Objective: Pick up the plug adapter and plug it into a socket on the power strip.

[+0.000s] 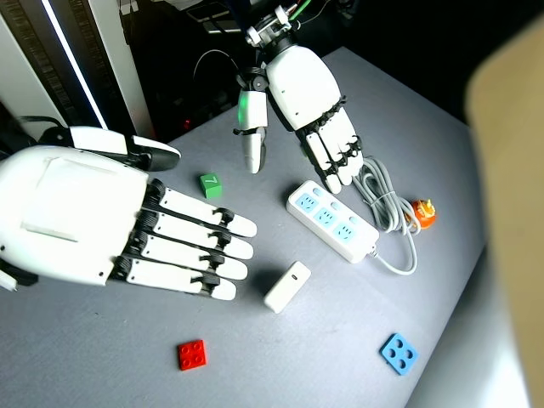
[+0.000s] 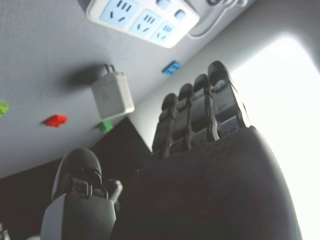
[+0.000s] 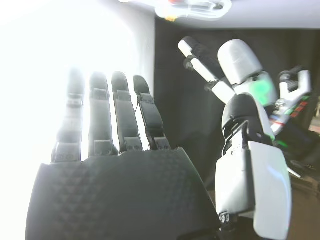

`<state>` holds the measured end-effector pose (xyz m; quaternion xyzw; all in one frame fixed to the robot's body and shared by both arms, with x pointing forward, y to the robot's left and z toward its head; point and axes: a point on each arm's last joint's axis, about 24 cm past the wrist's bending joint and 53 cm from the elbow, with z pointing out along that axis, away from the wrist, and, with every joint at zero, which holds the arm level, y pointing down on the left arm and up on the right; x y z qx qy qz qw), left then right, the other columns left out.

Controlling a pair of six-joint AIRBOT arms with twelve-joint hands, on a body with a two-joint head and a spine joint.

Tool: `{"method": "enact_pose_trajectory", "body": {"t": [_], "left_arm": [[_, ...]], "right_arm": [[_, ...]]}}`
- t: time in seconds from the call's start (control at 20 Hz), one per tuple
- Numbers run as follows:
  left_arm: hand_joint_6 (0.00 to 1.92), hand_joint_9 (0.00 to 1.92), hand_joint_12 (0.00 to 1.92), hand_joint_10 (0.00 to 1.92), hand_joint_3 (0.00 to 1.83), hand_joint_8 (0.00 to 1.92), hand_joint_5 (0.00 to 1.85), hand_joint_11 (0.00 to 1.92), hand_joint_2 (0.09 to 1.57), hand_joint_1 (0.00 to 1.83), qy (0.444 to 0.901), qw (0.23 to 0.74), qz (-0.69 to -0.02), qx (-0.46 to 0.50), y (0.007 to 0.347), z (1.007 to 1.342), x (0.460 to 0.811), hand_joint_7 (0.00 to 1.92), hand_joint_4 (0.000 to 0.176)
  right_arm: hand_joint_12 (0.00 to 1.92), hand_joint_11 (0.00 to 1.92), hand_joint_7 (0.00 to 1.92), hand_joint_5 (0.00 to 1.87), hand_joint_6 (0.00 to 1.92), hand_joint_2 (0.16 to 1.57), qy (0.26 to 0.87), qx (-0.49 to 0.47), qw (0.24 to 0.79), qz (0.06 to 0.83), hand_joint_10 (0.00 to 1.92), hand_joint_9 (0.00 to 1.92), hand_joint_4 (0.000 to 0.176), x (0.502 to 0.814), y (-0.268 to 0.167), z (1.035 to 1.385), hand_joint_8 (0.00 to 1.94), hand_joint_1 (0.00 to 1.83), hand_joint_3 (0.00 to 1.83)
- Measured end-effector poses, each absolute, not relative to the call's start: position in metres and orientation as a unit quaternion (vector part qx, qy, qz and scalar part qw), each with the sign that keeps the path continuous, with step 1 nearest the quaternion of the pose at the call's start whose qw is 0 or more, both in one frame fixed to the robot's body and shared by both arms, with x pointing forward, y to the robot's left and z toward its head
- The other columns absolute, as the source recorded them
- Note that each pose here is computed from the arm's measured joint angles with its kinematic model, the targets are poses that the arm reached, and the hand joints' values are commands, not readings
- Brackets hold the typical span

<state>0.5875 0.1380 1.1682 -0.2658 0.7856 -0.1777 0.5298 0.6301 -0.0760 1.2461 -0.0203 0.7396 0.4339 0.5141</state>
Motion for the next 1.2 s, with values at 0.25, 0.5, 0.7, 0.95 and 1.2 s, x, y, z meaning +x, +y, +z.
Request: {"method": "enact_pose_trajectory", "body": {"t": [0.25,0.5,0.7,0.95,1.2], "left_arm": [[0.0,0.02,0.2,0.0,0.0,0.0,0.05,0.0,1.2,0.0,0.796,0.51,-0.177,-0.274,0.124,1.15,0.578,0.03,0.0],[0.0,0.01,0.16,0.0,0.0,0.0,0.04,0.0,1.21,0.0,0.81,0.49,-0.176,-0.268,0.111,1.129,0.571,0.03,0.0],[0.0,0.0,0.13,0.0,0.0,0.0,0.02,0.0,1.2,0.0,0.816,0.478,-0.164,-0.28,0.12,1.11,0.565,0.01,0.0],[0.0,0.02,0.17,0.0,0.0,0.0,0.06,0.0,1.21,0.02,0.816,0.48,-0.151,-0.285,0.129,1.104,0.57,0.04,0.0],[0.0,0.02,0.2,0.0,0.0,0.0,0.05,0.0,1.21,0.01,0.815,0.481,-0.151,-0.285,0.131,1.1,0.579,0.04,0.0]], "right_arm": [[0.68,0.0,0.13,0.12,0.0,1.08,0.759,0.009,0.474,0.446,0.0,0.16,0.0,0.659,-0.066,1.242,0.0,0.57,0.0],[0.66,0.0,0.11,0.11,0.0,1.07,0.785,0.066,0.414,0.456,0.0,0.15,0.0,0.687,-0.064,1.228,0.0,0.79,0.0],[0.67,0.0,0.13,0.12,0.0,1.05,0.794,0.027,0.427,0.432,0.0,0.16,0.0,0.693,-0.053,1.219,0.0,0.86,0.0],[0.64,0.0,0.11,0.1,0.0,1.06,0.802,0.009,0.414,0.431,0.0,0.15,0.0,0.694,-0.025,1.213,0.0,0.88,0.0],[0.68,0.0,0.11,0.11,0.0,1.04,0.811,0.108,0.414,0.4,0.0,0.15,0.0,0.736,-0.047,1.211,0.0,0.89,0.0]]}}
